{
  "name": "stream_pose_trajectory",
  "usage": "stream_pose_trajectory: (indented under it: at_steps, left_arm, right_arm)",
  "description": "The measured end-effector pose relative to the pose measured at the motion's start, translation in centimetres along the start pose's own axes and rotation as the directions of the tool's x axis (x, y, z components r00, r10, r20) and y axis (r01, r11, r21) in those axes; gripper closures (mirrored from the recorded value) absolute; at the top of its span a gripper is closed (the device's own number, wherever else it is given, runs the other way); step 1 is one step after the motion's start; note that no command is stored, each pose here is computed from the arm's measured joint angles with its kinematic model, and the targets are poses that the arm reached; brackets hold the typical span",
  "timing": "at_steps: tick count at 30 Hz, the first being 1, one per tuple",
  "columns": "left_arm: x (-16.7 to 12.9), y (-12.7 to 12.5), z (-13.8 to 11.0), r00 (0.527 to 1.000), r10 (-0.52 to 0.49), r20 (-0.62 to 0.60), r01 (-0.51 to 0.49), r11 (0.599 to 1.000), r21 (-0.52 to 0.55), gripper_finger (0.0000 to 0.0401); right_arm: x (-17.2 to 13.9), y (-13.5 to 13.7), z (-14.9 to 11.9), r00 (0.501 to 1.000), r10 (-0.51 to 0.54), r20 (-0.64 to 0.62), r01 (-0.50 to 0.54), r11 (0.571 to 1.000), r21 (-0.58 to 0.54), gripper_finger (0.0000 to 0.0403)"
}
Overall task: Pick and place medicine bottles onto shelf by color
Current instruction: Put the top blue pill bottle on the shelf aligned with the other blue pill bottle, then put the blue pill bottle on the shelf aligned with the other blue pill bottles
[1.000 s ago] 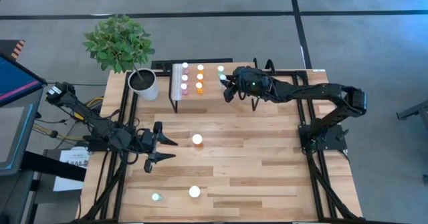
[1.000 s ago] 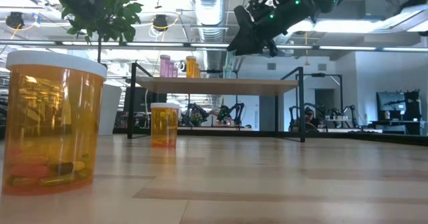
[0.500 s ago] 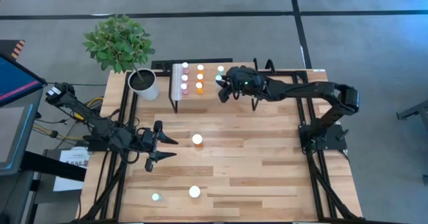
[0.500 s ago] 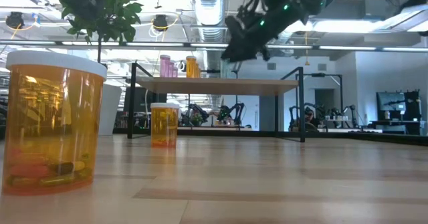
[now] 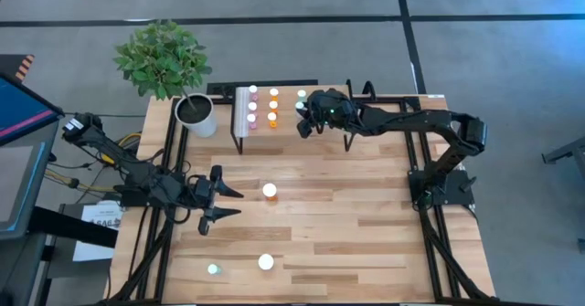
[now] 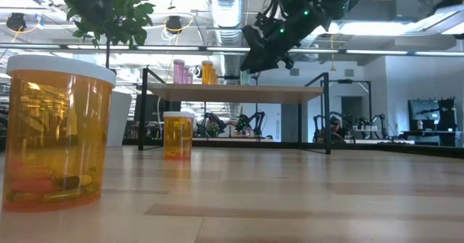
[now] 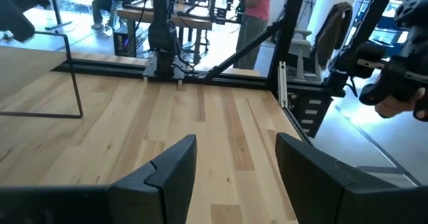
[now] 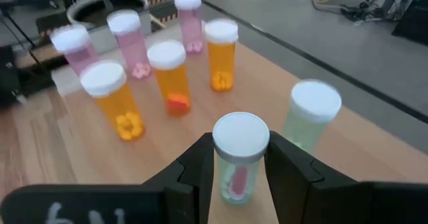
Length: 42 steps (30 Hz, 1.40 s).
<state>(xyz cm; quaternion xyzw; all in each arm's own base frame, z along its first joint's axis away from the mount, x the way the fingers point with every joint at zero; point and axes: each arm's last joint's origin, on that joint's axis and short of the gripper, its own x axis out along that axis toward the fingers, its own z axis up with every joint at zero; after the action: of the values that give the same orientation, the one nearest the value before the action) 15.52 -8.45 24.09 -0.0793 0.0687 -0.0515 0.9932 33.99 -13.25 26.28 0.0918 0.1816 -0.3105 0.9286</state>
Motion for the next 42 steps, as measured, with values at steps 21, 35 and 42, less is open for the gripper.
stream_pose_trajectory:
  at_steps: [21, 35, 42]
  left_arm:
    - [0.0, 0.0, 0.0, 1.000, 0.000, 0.001, 0.000, 1.000, -0.004, 0.0209]
    - [-0.5, -1.1, 0.2, 0.994, -0.063, -0.091, 0.059, 0.997, -0.042, 0.0209]
    - [-1.0, -3.6, 0.6, 0.948, -0.094, -0.303, 0.082, 0.995, -0.052, 0.0209]
  right_arm:
    - [-0.3, -0.2, -0.1, 1.000, -0.007, -0.022, 0.007, 1.000, -0.006, 0.0204]
    - [-8.5, 1.9, 3.0, 0.993, 0.111, 0.031, -0.111, 0.994, -0.001, 0.0177]
    - [-13.7, 7.1, 1.3, 0.974, 0.226, -0.036, -0.228, 0.970, -0.089, 0.0178]
